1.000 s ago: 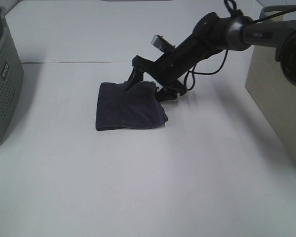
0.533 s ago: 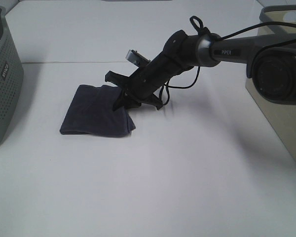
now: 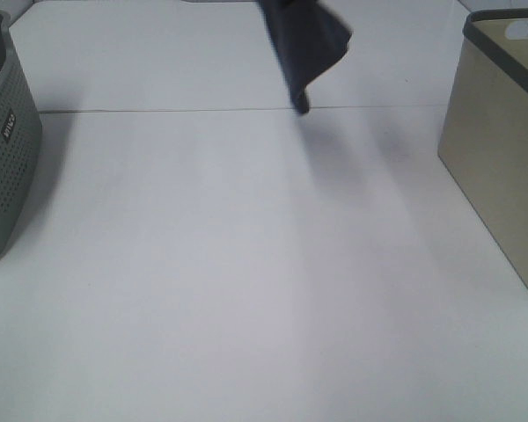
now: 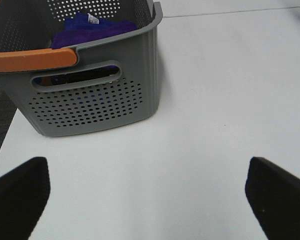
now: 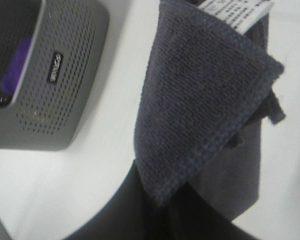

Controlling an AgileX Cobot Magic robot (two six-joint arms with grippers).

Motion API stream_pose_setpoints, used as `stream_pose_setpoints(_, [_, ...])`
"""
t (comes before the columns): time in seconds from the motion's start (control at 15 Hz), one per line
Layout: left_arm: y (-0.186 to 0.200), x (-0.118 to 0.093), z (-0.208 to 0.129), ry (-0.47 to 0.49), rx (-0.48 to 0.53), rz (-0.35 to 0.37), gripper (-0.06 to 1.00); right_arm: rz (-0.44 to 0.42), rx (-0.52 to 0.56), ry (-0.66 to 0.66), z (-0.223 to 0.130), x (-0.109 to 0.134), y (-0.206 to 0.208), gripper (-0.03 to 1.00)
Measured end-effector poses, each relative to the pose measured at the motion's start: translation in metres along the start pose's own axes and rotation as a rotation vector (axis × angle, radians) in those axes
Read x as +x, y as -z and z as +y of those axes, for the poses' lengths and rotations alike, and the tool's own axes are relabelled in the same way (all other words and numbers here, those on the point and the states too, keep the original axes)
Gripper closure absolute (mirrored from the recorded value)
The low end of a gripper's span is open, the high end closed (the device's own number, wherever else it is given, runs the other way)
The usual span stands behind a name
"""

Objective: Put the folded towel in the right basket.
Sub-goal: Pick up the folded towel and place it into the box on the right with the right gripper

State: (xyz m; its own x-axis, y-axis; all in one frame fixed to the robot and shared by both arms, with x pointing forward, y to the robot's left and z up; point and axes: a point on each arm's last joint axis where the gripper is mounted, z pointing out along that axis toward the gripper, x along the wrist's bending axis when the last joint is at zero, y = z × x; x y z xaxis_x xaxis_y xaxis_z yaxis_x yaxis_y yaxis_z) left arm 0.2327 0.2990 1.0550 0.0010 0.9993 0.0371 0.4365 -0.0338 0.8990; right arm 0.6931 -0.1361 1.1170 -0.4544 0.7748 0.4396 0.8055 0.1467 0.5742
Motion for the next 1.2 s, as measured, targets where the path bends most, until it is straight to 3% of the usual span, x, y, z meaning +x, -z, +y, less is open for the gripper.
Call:
stream_pose_setpoints(0.13, [0.0, 0.0, 0.0, 0.0, 0.0, 0.0, -0.05, -0.163, -0.167, 0.041, 0.014, -0.012, 0.098, 0.92])
stream_pose_setpoints(0.27, [0.0, 0.0, 0.0, 0.0, 0.0, 0.0, -0.05, -0.404, -0.283, 0.03, 0.008, -0.038, 0.184, 0.92])
stream_pose_setpoints(0.4, [0.0, 0.0, 0.0, 0.0, 0.0, 0.0, -0.05, -0.586, -0.349, -0.025, -0.006, -0.059, 0.244, 0.92])
stream_pose_setpoints(0.67, [0.0, 0.0, 0.0, 0.0, 0.0, 0.0, -0.05, -0.71, -0.297, -0.16, -0.034, -0.1, 0.268, 0.92])
stream_pose_setpoints(0.73, [0.0, 0.0, 0.0, 0.0, 0.0, 0.0, -0.05, -0.718, -0.249, -0.185, -0.041, -0.11, 0.259, 0.92])
stream_pose_setpoints(0.8, [0.0, 0.0, 0.0, 0.0, 0.0, 0.0, -0.05, -0.727, -0.118, -0.238, -0.058, -0.135, 0.233, 0.91])
stream_pose_setpoints(0.87, [0.0, 0.0, 0.0, 0.0, 0.0, 0.0, -0.05, -0.728, -0.091, -0.25, -0.062, -0.14, 0.227, 0.87])
stream_pose_setpoints(0.93, [0.0, 0.0, 0.0, 0.0, 0.0, 0.0, -0.05, -0.736, -0.017, -0.29, -0.073, -0.155, 0.212, 0.77])
stream_pose_setpoints(1.13, [0.0, 0.0, 0.0, 0.0, 0.0, 0.0, -0.05, -0.707, 0.159, -0.395, -0.102, -0.194, 0.164, 0.16])
stream_pose_setpoints(1.2, [0.0, 0.0, 0.0, 0.0, 0.0, 0.0, -0.05, -0.696, 0.194, -0.417, -0.108, -0.201, 0.154, 0.07])
